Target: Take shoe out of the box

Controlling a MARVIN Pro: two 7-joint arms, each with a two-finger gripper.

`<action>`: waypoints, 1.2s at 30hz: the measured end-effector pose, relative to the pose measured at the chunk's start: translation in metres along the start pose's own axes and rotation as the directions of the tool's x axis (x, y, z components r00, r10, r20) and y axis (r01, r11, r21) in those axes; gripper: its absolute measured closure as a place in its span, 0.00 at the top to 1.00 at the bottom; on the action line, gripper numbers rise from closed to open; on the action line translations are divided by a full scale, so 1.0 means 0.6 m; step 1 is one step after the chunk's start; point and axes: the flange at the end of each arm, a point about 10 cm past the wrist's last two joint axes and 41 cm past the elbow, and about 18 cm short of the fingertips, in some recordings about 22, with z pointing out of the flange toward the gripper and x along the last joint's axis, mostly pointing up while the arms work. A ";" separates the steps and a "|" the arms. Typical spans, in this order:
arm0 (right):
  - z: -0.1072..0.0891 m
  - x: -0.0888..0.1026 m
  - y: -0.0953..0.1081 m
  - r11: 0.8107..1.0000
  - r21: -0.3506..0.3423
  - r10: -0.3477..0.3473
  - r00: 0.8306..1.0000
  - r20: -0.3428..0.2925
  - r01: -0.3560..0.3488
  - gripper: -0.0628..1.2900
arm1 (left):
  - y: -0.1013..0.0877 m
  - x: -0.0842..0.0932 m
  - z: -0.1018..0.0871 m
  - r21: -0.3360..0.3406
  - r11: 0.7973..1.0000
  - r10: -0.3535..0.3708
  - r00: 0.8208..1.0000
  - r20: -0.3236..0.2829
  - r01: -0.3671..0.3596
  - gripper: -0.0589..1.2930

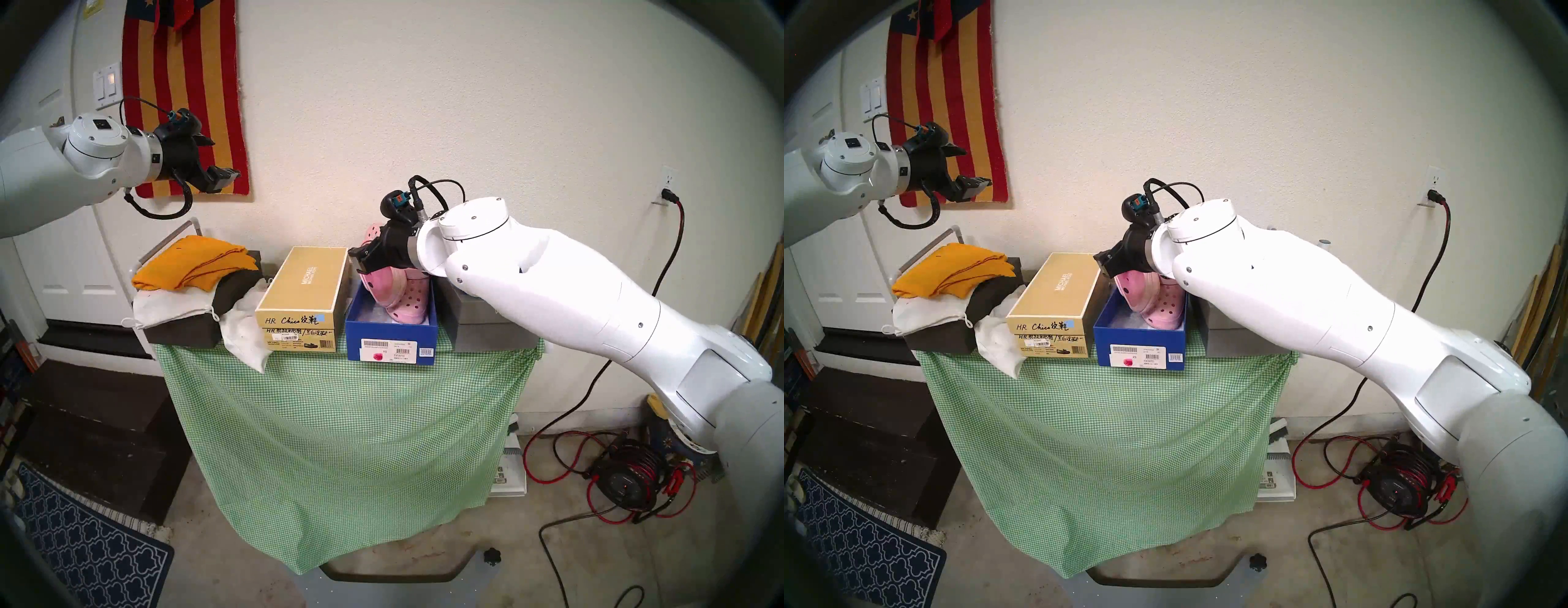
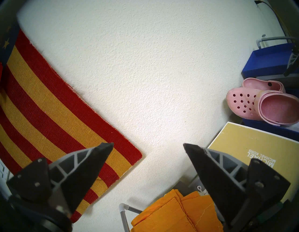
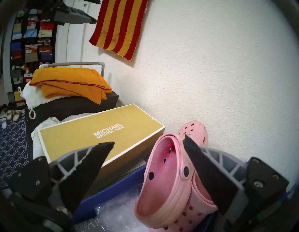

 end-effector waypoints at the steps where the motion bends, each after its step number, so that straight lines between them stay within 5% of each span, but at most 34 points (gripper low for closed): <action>1: 0.001 -0.004 -0.002 1.000 0.007 -0.011 1.000 0.002 0.011 0.96 | 0.000 0.000 0.000 0.000 1.000 0.000 1.000 0.000 0.000 0.95; 19: 0.023 -0.057 0.037 0.997 -0.001 -0.079 0.996 0.034 0.079 0.96 | 0.000 0.000 0.000 0.000 1.000 0.000 1.000 0.000 0.000 0.95; 36: 0.093 -0.099 0.065 0.996 -0.004 -0.090 0.996 0.026 0.090 0.96 | 0.000 0.000 0.000 0.000 1.000 0.000 1.000 0.000 0.000 0.95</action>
